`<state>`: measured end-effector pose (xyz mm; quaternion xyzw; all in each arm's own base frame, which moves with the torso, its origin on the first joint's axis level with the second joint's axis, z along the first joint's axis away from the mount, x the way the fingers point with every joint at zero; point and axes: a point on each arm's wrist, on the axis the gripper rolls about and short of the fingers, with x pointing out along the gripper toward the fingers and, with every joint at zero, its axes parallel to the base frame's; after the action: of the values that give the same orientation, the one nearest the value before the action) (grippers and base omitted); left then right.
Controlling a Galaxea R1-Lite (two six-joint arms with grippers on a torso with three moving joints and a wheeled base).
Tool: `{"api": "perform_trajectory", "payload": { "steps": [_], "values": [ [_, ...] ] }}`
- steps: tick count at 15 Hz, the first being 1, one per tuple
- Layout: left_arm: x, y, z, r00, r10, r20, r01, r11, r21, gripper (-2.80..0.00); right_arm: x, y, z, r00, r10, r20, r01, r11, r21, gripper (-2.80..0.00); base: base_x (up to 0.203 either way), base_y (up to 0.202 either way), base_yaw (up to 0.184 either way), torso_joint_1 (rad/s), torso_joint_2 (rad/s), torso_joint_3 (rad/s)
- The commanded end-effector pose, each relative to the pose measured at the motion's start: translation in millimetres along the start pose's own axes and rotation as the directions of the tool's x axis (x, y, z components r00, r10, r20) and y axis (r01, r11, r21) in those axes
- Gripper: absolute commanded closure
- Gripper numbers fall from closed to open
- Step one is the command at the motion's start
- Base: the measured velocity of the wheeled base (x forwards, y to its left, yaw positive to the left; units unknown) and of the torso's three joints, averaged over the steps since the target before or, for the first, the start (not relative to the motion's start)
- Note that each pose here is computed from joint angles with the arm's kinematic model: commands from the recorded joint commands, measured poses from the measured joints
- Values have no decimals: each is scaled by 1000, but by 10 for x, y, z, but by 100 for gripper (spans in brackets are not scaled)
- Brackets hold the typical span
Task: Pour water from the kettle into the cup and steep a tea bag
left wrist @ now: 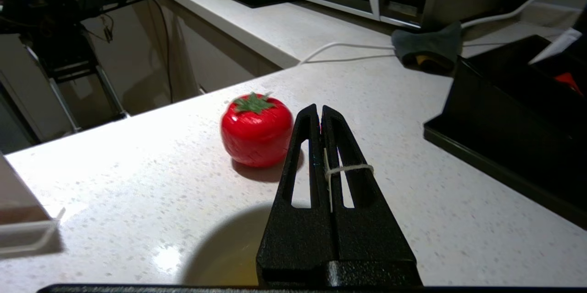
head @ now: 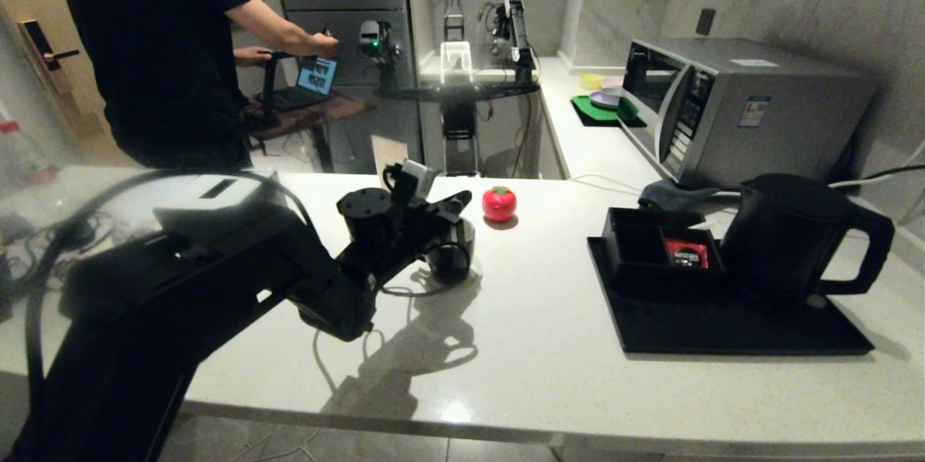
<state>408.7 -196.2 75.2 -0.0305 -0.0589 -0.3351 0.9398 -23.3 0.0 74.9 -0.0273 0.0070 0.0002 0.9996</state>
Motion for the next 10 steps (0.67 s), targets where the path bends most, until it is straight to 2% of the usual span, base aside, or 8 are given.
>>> {"api": "perform_trajectory", "payload": {
  "steps": [1, 5, 10],
  "values": [
    [-31, -33, -95, 1000, -6, -17, 6, 1000, -6, 0, 2, 0, -3, 1000, 0, -3, 0, 1000, -1, 0, 0, 0, 0, 0, 0, 0],
    [-24, -52, 53, 1000, -7, 16, 7, 1000, 2, 0, 2, 0, -3, 1000, 0, -3, 0, 1000, -1, 0, 0, 0, 0, 0, 0, 0],
    [-54, 5, 391, 996, 10, 85, -11, 1000, 19, 0, 1, 0, 1, 1000, 0, -1, 0, 1000, -1, 0, 0, 0, 0, 0, 0, 0]
  ]
}}
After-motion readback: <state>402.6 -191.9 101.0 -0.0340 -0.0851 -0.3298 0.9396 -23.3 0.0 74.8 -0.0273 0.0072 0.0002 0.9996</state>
